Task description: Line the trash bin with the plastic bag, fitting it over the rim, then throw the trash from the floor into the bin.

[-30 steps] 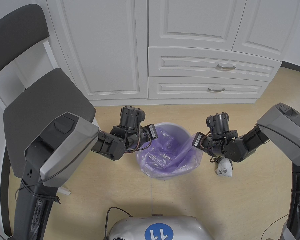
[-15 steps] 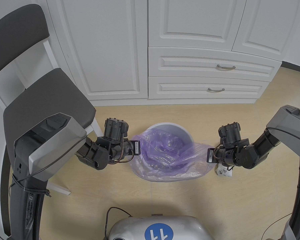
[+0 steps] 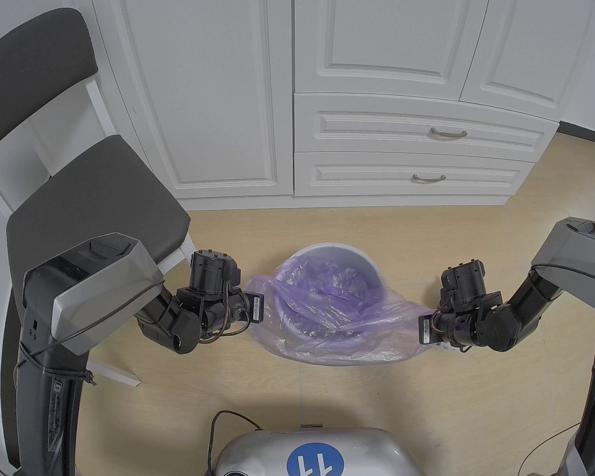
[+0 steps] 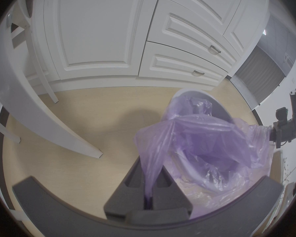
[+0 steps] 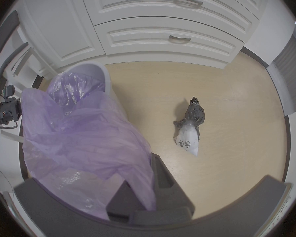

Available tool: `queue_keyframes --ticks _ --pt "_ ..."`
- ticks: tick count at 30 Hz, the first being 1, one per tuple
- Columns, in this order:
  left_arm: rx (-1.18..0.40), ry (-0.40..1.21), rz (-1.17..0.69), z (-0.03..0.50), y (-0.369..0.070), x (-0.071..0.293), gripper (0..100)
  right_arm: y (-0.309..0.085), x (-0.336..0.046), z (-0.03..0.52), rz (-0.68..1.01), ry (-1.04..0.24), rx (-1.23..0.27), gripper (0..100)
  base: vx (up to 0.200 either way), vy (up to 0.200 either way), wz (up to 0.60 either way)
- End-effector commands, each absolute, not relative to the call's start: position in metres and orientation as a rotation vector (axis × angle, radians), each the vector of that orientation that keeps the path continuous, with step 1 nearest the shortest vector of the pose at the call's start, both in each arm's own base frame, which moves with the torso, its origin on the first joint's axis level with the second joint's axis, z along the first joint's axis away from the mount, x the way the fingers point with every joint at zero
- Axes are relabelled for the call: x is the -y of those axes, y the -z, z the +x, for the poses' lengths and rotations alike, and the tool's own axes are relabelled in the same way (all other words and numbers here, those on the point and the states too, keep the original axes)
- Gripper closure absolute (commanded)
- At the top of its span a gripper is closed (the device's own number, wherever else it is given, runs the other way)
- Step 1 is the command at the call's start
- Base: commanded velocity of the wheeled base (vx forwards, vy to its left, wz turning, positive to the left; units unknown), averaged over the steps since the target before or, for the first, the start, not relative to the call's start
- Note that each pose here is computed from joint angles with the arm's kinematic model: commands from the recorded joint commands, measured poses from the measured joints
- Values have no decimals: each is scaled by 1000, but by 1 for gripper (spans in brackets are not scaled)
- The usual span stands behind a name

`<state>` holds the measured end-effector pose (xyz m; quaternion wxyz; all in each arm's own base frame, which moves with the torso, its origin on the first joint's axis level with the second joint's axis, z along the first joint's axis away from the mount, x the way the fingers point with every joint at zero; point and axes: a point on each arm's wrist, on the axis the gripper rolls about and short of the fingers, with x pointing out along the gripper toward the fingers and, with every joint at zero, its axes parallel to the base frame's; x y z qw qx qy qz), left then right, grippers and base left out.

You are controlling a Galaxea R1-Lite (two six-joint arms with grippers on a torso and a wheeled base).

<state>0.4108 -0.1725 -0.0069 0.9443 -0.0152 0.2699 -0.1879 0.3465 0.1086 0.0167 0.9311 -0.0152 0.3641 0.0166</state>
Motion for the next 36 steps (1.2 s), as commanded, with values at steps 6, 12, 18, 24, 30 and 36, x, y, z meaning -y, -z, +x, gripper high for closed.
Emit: queue_keyframes --ticks 6,12,18,24,30,36 --pt "-541 439 -62 404 -17 153 100 -21 -105 341 -52 -43 -746 100 0 0 0" --pt "-537 435 3 408 -9 136 100 -25 -94 351 -33 0 -718 100 0 0 0" --pt "-527 438 -9 416 -2 130 100 -27 -85 361 -9 29 -699 100 0 0 0" --pt "-498 431 -16 420 -2 125 100 -27 -84 361 -9 31 -700 100 0 0 0" --pt "-484 455 -25 416 -13 122 100 -35 -86 355 -19 20 -697 100 0 0 0" --pt "-492 496 -29 407 -19 121 100 -36 -89 349 -31 9 -711 100 0 0 0"
